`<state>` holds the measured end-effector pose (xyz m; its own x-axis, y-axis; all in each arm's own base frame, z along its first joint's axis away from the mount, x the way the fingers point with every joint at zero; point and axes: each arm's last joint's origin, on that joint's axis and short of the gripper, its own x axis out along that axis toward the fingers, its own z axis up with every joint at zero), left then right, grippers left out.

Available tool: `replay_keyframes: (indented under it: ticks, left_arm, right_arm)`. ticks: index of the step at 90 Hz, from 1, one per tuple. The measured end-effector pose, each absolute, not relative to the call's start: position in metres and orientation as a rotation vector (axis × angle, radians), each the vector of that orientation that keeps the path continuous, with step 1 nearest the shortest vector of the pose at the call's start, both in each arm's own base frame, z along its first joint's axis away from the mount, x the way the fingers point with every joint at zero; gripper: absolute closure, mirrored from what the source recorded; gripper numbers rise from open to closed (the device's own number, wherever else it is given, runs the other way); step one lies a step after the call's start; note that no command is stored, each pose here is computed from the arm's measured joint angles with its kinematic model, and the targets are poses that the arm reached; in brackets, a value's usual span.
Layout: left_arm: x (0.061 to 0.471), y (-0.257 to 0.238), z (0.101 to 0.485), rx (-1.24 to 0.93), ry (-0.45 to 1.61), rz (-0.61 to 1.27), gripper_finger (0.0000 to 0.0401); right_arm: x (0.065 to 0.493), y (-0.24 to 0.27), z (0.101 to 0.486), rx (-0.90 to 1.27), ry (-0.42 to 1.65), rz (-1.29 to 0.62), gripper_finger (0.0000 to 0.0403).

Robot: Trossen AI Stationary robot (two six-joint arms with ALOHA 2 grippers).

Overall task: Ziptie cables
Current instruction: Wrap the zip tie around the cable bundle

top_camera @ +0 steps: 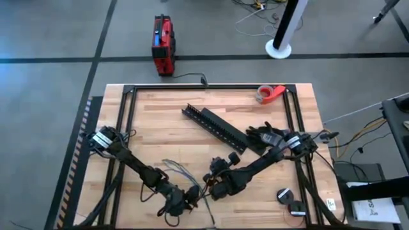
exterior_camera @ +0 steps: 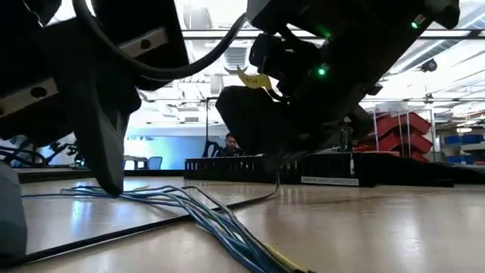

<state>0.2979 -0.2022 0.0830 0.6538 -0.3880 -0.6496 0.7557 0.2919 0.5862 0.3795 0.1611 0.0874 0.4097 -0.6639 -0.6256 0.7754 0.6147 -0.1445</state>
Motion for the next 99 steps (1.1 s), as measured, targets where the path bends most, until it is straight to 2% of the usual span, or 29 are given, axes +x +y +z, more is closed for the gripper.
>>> replay_keyframes:
  ticks: [29,52,80,99]
  left_arm:
    - [0.291,-0.201,0.090,1.081,0.492,-0.780,0.0278]
    - [0.280,-0.208,0.099,1.155,0.494,-0.802,0.0266]
    - [0.280,-0.211,0.082,1.116,0.496,-0.860,0.0261]
    - [0.279,-0.206,0.096,1.004,0.573,-0.749,0.0283]
  right_arm:
    - [0.380,0.161,0.087,0.166,0.715,-0.903,0.0403]
    - [0.380,0.162,0.087,0.179,0.736,-0.892,0.0403]
    - [0.369,0.164,0.090,0.166,0.738,-0.941,0.0403]
    - [0.368,0.174,0.093,0.172,0.627,-0.939,0.0403]
